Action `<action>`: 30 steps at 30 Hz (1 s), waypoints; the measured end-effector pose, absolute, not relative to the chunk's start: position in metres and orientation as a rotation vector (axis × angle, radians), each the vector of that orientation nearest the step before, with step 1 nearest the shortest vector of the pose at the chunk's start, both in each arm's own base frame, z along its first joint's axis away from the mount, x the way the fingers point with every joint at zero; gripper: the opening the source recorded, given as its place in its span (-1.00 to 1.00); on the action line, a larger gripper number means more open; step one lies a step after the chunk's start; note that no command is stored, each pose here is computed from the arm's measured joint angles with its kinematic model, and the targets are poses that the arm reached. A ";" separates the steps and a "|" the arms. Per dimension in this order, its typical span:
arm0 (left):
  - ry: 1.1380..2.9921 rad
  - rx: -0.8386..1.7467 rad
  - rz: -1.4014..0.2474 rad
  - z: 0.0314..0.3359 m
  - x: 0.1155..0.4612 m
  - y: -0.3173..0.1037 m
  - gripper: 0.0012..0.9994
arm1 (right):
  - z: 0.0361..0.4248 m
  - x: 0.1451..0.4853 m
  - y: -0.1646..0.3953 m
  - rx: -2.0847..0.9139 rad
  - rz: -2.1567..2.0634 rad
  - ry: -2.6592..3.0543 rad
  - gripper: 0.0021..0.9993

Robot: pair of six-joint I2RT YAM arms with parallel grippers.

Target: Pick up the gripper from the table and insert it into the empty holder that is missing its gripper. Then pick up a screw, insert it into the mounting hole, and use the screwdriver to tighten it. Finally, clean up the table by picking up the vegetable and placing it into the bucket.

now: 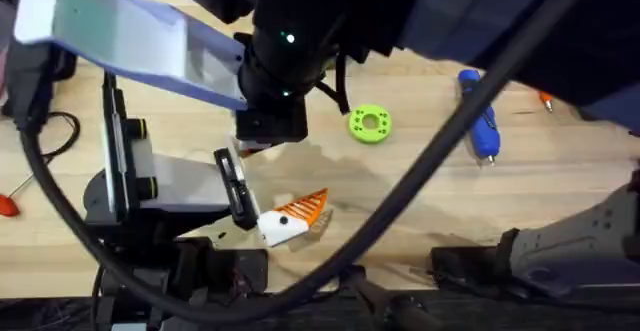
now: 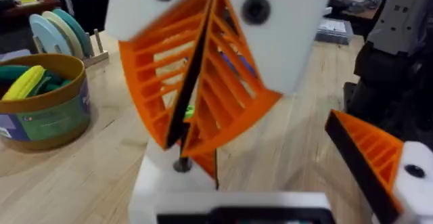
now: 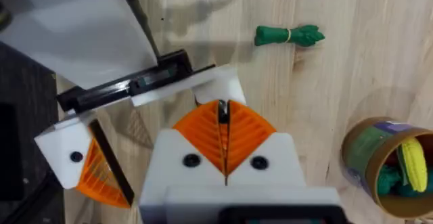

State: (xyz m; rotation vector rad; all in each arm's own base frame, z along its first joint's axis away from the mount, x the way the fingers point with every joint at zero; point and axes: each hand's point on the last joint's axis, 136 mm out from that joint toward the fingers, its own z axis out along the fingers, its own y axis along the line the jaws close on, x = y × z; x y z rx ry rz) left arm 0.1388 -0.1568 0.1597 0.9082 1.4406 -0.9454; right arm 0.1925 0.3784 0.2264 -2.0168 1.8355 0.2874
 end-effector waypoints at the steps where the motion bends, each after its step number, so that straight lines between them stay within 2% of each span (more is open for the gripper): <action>1: 1.441 0.908 -0.945 0.160 0.139 -0.157 0.97 | 0.226 0.193 0.378 -2.017 0.287 1.835 -0.99; 30: 1.441 0.908 -0.946 0.160 0.139 -0.157 0.97 | 0.215 0.193 0.382 -2.039 0.287 1.852 -0.99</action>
